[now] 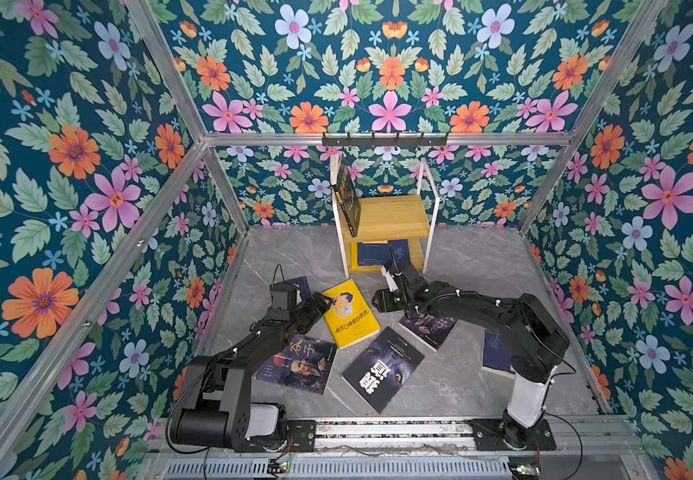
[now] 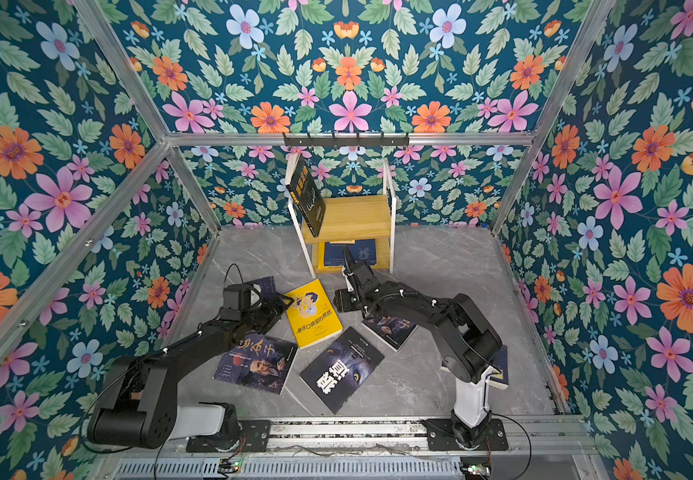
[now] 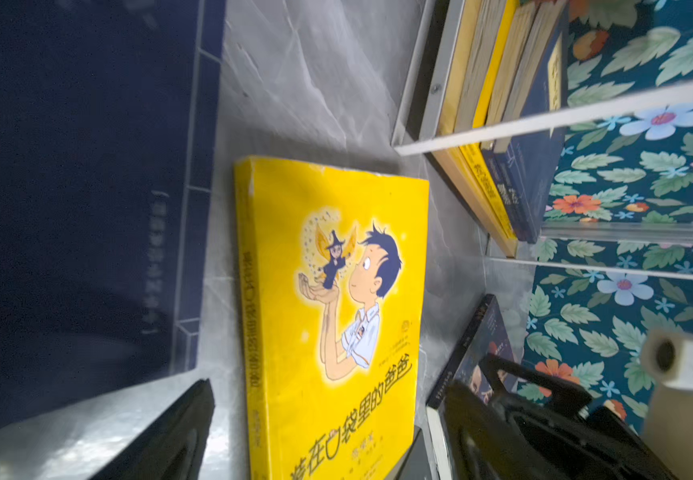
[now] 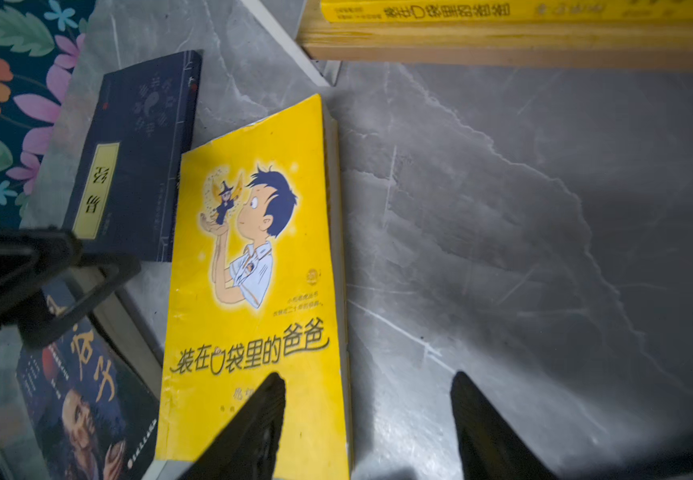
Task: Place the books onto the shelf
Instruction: 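Lower the right gripper onto the yellow cartoon book's edge and grasp it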
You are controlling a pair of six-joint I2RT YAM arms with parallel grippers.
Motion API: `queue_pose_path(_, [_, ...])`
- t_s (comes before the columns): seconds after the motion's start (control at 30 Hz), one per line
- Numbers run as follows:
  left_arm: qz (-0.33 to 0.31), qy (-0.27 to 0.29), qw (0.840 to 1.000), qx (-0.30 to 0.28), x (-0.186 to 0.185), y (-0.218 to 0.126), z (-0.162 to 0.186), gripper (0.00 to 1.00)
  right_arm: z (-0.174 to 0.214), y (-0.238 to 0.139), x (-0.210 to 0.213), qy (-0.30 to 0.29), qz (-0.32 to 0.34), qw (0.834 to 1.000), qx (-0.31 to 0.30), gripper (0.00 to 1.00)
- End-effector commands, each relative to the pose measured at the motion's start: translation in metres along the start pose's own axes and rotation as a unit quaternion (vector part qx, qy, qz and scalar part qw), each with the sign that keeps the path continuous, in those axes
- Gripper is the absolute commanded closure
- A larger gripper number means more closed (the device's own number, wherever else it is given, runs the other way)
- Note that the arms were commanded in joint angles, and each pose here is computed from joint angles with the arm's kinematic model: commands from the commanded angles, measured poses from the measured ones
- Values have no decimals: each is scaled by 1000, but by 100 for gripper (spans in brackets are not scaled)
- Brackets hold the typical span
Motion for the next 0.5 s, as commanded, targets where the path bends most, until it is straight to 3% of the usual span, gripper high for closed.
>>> queue_pose_path(0.0, [-4, -14, 1000, -4, 1, 4, 1, 13, -8, 10, 5, 46, -17, 999, -18, 37])
queue_pose_path(0.2, [-42, -49, 998, 1, 19, 12, 7, 19, 0, 33, 2, 54, -19, 998, 4, 37])
queue_pose_path(0.47, [-45, -49, 998, 19, 19, 24, 17, 21, 15, 49, 0, 80, -40, 996, 29, 41])
Point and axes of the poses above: each gripper's point midway between its finger pads, its own y axis out along the fingers, its own x axis along the line the jaws close on, z = x × y, the point moved 4 cm from there along -y, back along the fingers
